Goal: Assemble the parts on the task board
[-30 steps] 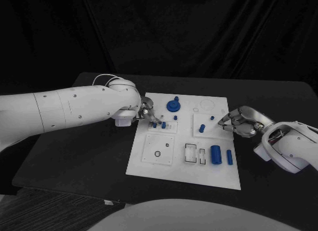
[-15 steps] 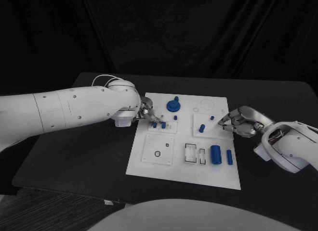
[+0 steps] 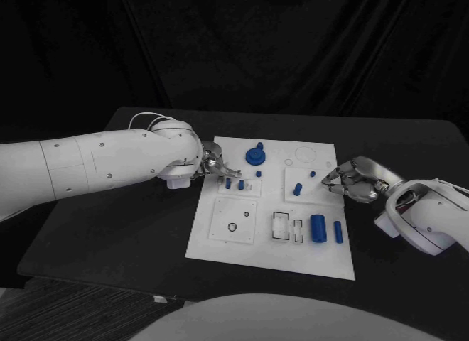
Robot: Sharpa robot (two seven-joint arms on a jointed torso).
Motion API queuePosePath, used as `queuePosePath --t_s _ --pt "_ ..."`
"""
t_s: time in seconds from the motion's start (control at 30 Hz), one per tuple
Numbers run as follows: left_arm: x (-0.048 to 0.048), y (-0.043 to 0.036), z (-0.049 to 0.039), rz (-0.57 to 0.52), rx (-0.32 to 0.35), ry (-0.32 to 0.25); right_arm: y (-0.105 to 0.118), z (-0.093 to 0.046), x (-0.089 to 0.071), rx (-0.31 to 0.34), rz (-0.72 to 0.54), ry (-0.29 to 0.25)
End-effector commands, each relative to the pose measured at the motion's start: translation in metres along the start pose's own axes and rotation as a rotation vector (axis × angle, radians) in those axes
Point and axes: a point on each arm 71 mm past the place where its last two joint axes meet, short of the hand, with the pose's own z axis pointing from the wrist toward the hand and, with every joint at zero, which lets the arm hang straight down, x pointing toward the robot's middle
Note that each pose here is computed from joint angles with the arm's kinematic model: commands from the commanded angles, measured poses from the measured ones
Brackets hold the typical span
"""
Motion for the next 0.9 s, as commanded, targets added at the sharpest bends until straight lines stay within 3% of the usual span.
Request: queuePosePath --t_s 0.03,0.5,0.6,0.73,0.9 --pt "-0.0045 -0.004 -0.0019 -0.051 0.06 -0.079 -0.002 0.0 0.001 0.016 -0.004 0.008" --pt "-0.0237 0.0033 -0.0179 -0.097 0.117 -0.188 -0.002 0.0 0.001 0.019 -0.004 0.009" --pt "-0.0264 0.0033 -0.0189 -0.095 0.119 -0.158 -0.002 0.0 0.001 0.017 -0.004 0.006" --pt "-0.0254 0.005 -0.0172 -0.092 0.093 -0.065 -0.001 -0.001 0.0 0.004 -0.003 -0.008" --pt "-0.0225 0.0047 -0.0139 -0.061 0.064 0.035 0.002 -0.006 -0.005 -0.035 0.001 -0.063"
